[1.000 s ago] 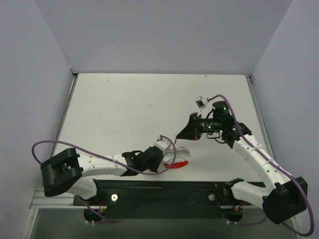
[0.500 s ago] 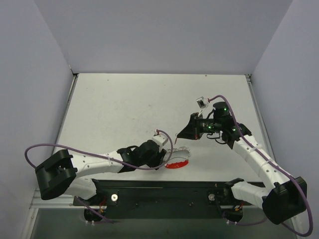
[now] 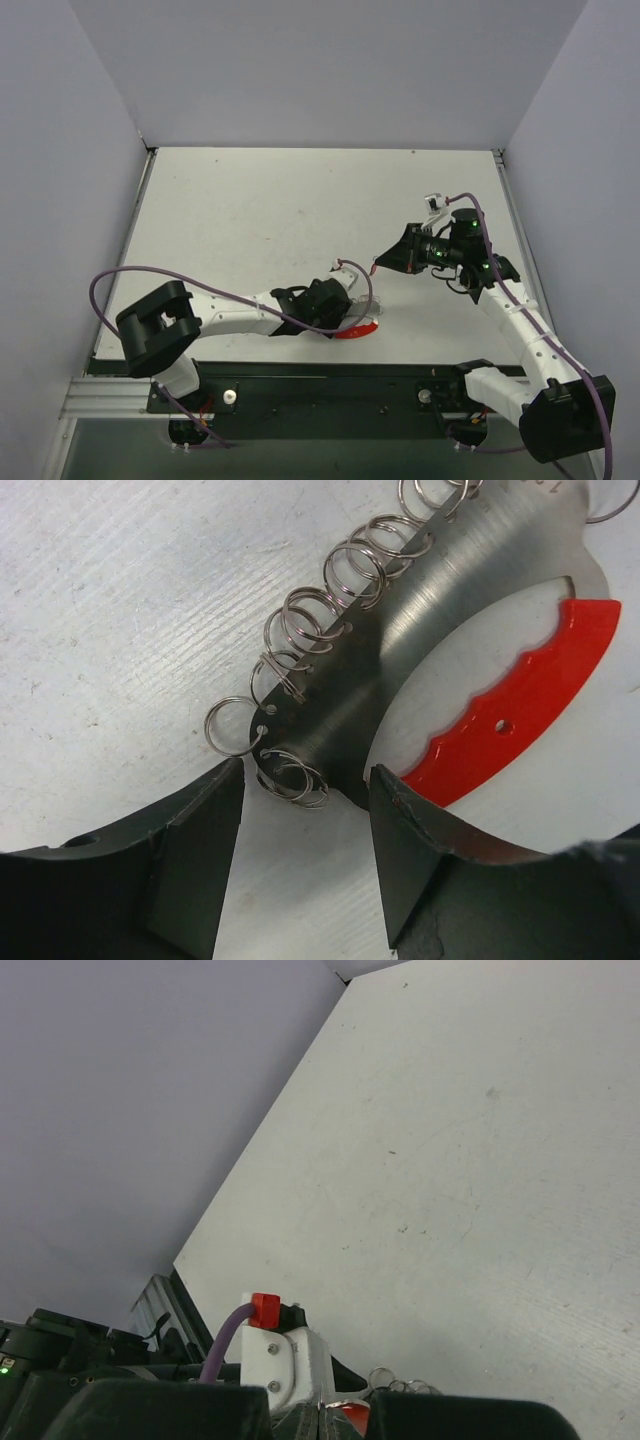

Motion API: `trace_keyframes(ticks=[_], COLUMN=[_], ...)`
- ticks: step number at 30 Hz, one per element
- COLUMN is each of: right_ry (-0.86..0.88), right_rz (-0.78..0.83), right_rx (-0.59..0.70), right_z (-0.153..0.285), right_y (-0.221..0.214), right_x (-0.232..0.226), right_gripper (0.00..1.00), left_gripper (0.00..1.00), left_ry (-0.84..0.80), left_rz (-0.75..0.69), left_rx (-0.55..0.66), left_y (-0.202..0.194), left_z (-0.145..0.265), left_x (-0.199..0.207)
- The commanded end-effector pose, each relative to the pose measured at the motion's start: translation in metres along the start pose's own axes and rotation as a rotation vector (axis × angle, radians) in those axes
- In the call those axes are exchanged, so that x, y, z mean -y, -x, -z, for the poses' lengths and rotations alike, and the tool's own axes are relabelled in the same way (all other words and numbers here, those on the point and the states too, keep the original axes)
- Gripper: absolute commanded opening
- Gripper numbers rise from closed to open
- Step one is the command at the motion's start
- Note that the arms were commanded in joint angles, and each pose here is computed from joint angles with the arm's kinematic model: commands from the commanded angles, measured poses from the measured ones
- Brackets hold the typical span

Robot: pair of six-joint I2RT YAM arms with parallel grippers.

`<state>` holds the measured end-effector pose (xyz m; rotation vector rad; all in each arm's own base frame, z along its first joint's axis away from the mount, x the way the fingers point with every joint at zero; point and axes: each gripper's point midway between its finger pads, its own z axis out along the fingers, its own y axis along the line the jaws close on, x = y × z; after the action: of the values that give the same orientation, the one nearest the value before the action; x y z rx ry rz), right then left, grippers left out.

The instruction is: Put the keys on the keyring

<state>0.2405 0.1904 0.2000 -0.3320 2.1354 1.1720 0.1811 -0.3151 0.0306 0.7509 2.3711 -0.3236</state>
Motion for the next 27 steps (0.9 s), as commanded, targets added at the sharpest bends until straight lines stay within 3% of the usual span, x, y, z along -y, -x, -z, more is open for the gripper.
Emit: trace_keyframes(ticks=[1,15,19,27], right_ry=[0.022,0.038,0.048,0.056], right_rz=[0.022,0.012,0.023,0.014], right_rx=[0.039,0.024,0.036,0.035], right_z=[0.003,0.003,0.001,0.000], right_y=[0.008,0.004,0.007,0.006], right_x=[-0.005,-0.006,-0.008,-0.007], right_gripper=[0.00,0.00,0.00,0.00], left_gripper=[0.61,0.32,0.00,0.00], left_ry=[0.048,-0.006,-0.008,0.009], left_rz=[0.009,0.017,0.023,0.030], left_rx=[-0.003,0.073,0.098,0.096], left_y=[0.007,0.020,0.028,0.031], left_z=[-0.001,0.011,0.015,0.016], left_x=[-0.001,0.003,0.000,-0.016])
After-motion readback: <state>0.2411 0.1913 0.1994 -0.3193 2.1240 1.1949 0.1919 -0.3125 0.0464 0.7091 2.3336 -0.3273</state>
